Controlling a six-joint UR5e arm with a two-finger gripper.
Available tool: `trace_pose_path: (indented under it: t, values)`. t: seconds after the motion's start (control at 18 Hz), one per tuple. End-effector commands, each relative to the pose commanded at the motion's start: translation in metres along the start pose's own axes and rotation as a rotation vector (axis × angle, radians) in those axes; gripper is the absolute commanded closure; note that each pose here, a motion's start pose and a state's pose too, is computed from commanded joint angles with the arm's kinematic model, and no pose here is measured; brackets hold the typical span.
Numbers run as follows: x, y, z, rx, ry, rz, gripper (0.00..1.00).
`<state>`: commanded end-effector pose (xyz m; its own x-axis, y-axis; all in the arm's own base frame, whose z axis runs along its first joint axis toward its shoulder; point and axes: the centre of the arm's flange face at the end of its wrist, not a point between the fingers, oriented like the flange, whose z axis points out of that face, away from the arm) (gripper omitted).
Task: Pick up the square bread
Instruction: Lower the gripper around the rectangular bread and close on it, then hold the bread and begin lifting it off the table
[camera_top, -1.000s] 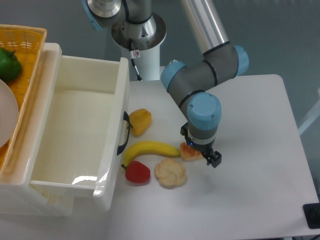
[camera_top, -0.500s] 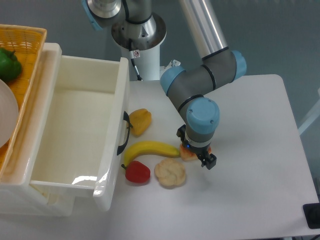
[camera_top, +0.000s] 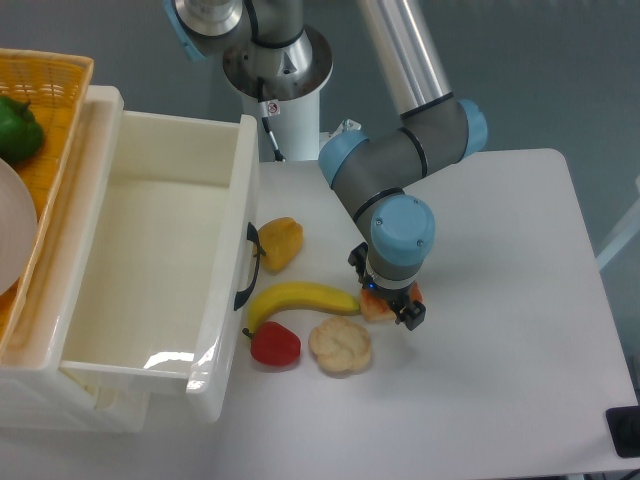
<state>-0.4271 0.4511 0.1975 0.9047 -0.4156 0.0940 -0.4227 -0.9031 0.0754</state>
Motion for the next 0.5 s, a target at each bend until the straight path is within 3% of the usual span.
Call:
trace_pose_path:
  t: [0.5]
  values:
    - [0.0014, -0.0005, 0.0027, -0.004, 0.004, -0.001, 0.04]
